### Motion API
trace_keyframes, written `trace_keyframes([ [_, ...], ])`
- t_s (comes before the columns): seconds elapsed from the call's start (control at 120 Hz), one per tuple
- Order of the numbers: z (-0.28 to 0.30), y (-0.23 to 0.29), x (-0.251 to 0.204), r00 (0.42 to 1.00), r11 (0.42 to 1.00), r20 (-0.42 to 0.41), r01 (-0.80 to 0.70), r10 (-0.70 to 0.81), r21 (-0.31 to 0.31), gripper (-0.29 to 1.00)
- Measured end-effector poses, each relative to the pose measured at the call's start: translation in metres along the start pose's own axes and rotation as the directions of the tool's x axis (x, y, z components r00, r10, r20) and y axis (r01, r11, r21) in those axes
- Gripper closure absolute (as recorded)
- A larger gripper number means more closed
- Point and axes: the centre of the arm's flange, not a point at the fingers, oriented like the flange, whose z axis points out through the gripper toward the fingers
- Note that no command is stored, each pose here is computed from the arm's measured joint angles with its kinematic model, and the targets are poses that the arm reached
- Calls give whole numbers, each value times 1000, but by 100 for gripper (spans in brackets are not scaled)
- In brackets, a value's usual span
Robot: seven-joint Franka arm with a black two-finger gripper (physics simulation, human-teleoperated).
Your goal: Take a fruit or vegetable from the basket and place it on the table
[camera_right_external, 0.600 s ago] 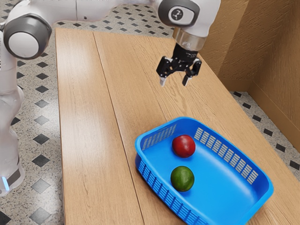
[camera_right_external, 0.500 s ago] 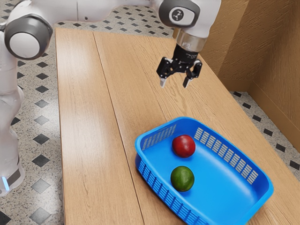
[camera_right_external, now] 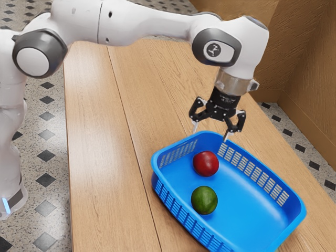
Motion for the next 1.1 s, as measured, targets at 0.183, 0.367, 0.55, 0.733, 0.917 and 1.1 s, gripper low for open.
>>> trace_keyframes([
  [0.183,33,27,-57,974,974,13,-227,228,-22,0],
  [0.367,53,-5,-87,939,939,28,-343,344,-40,0],
  [0.55,66,-27,-105,902,898,-15,-431,431,-88,0],
  [0.733,89,-11,-110,879,873,-19,-476,476,-106,0],
  [0.917,105,3,-69,894,888,-8,-445,447,-118,0],
  [1.1,119,11,-71,878,871,-7,-475,478,-123,0],
])
